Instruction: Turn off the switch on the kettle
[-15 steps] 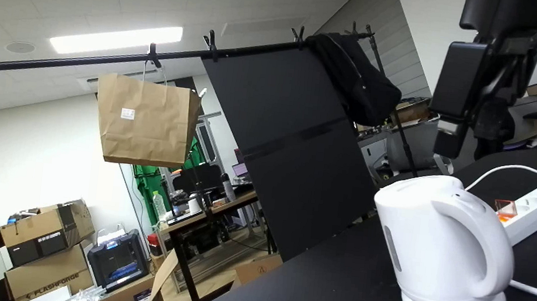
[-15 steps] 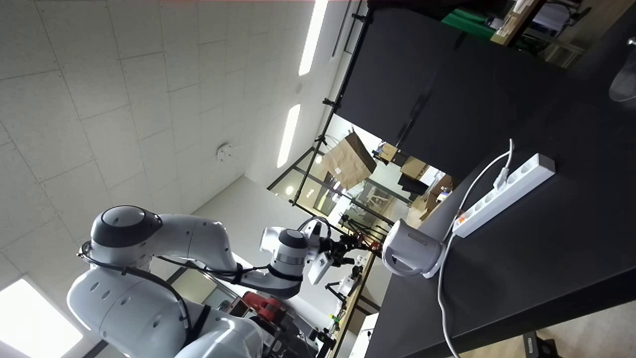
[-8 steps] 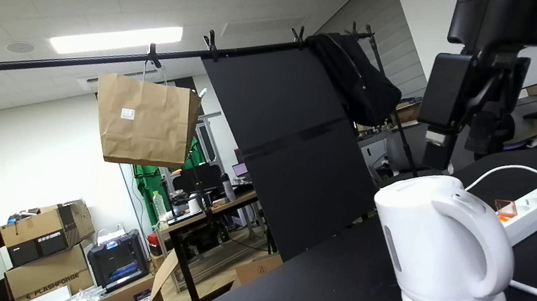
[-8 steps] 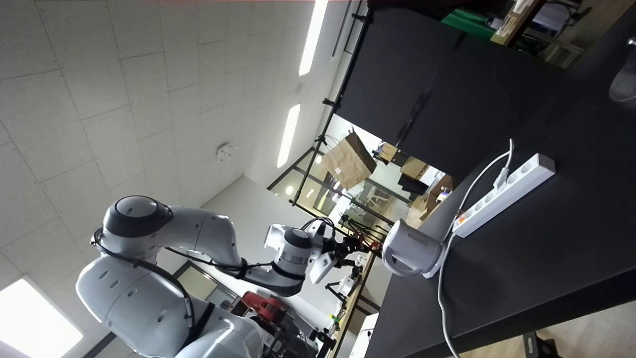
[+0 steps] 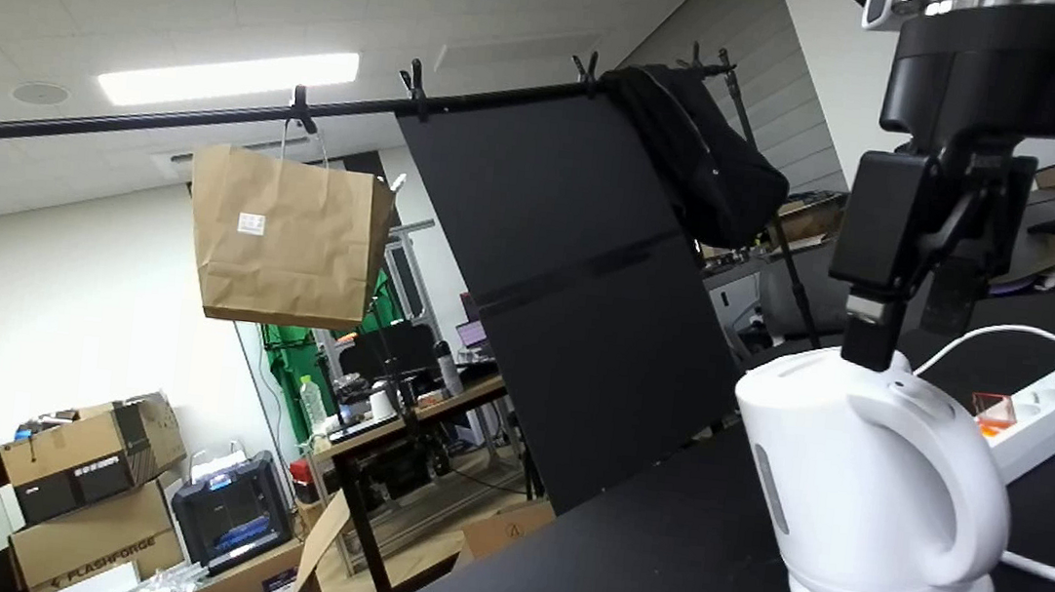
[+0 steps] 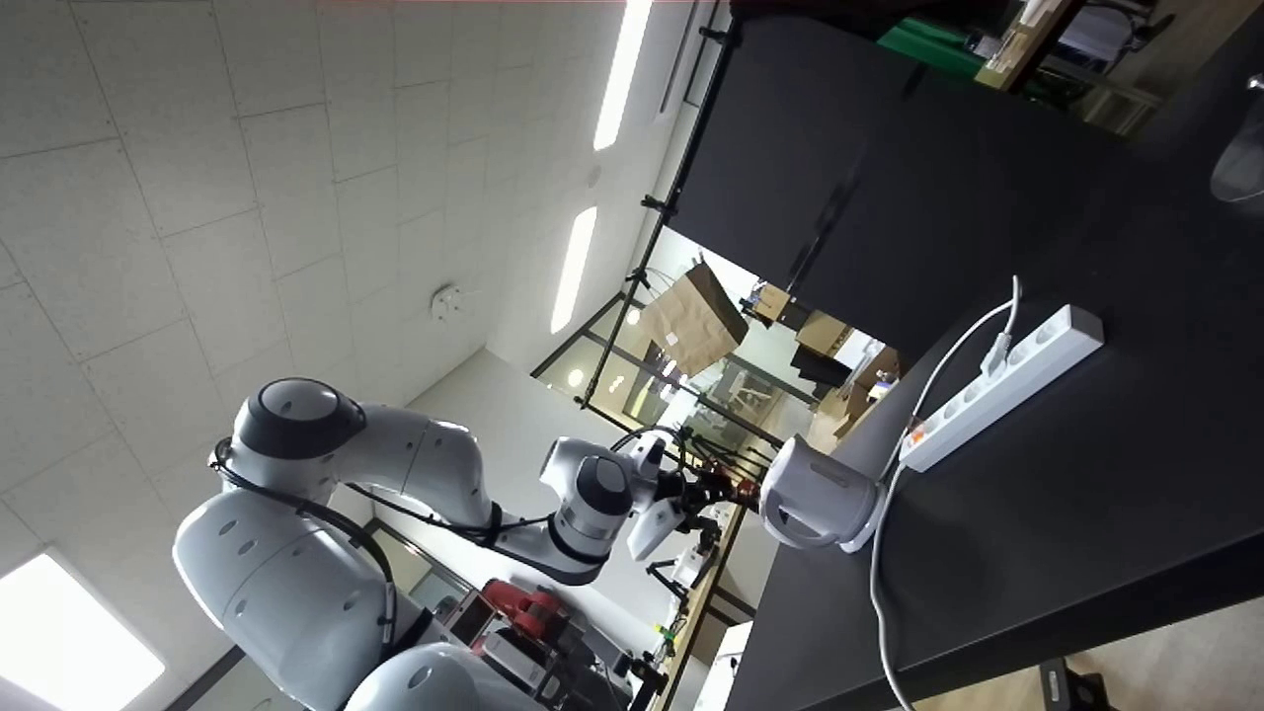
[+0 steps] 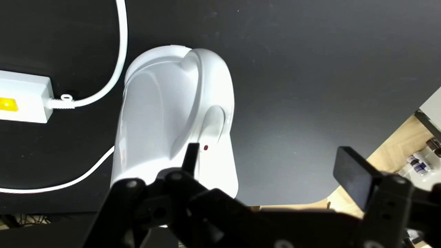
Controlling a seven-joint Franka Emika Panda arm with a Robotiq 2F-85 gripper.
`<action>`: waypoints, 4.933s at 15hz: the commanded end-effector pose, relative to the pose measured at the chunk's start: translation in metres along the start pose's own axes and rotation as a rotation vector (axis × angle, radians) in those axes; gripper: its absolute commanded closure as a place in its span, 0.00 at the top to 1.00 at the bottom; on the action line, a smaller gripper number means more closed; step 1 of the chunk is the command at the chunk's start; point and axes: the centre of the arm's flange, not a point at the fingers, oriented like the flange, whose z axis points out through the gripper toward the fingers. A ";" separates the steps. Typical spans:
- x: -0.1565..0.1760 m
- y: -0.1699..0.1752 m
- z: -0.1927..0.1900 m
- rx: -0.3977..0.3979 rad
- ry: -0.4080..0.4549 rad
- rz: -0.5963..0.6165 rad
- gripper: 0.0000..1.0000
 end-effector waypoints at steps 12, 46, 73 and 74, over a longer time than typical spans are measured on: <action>0.011 -0.015 0.052 0.028 -0.010 -0.021 1.00; 0.022 -0.039 0.035 0.012 -0.033 -0.049 1.00; -0.001 -0.062 0.058 -0.003 -0.108 -0.135 1.00; -0.001 -0.065 0.056 0.013 -0.107 -0.145 1.00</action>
